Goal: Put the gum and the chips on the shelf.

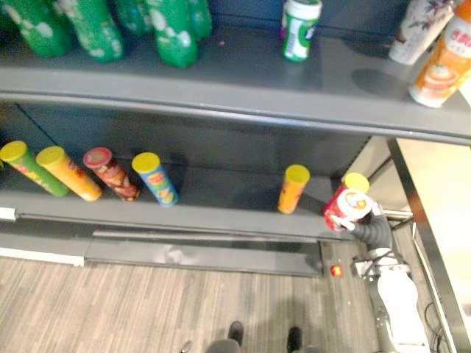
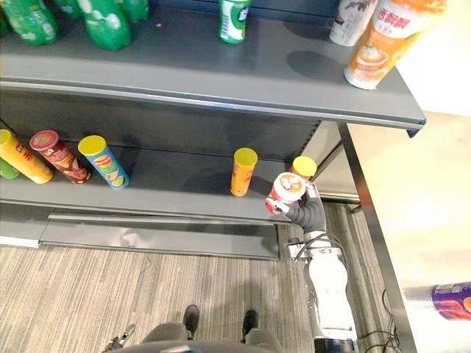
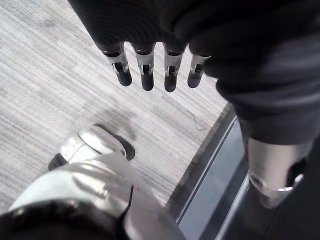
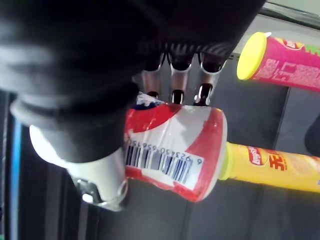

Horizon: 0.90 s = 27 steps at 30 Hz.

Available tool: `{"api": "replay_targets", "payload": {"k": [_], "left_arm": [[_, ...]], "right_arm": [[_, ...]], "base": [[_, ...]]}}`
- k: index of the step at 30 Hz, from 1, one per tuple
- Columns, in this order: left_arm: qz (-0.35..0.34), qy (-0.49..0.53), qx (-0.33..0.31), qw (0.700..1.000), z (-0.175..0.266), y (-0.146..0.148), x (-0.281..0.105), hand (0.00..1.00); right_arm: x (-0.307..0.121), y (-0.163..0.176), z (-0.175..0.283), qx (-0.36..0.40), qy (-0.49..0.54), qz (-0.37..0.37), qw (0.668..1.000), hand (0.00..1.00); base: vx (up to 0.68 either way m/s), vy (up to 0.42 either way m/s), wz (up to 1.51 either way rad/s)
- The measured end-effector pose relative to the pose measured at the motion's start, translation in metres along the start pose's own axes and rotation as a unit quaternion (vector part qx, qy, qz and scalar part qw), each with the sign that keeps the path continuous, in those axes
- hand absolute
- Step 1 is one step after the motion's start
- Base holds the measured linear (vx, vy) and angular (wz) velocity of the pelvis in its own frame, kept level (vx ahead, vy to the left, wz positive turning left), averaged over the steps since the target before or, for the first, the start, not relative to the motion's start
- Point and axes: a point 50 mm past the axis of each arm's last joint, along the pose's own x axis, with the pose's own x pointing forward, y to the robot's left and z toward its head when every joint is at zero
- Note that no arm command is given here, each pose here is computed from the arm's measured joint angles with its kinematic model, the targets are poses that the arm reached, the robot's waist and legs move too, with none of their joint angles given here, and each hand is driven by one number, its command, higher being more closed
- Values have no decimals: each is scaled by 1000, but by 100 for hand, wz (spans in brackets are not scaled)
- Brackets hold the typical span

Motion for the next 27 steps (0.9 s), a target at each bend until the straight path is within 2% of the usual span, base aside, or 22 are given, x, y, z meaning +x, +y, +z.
{"api": "replay_targets", "payload": {"k": [4,17,27], "left_arm": [[-2,-2,-2,1000,1,-2,0,0],[-1,-4,30,1000,4,-1,1,0],[5,5,54,999,4,5,1,0]], "right_arm": [[-6,-7,-5,-6,15,-14,1000,100],[-12,15,-17,34,43,38,998,100],[15,36,5,90,-16,93,991,100]], "base": [[76,-81,38],[-56,-1,-11],[2,6,-2]]}}
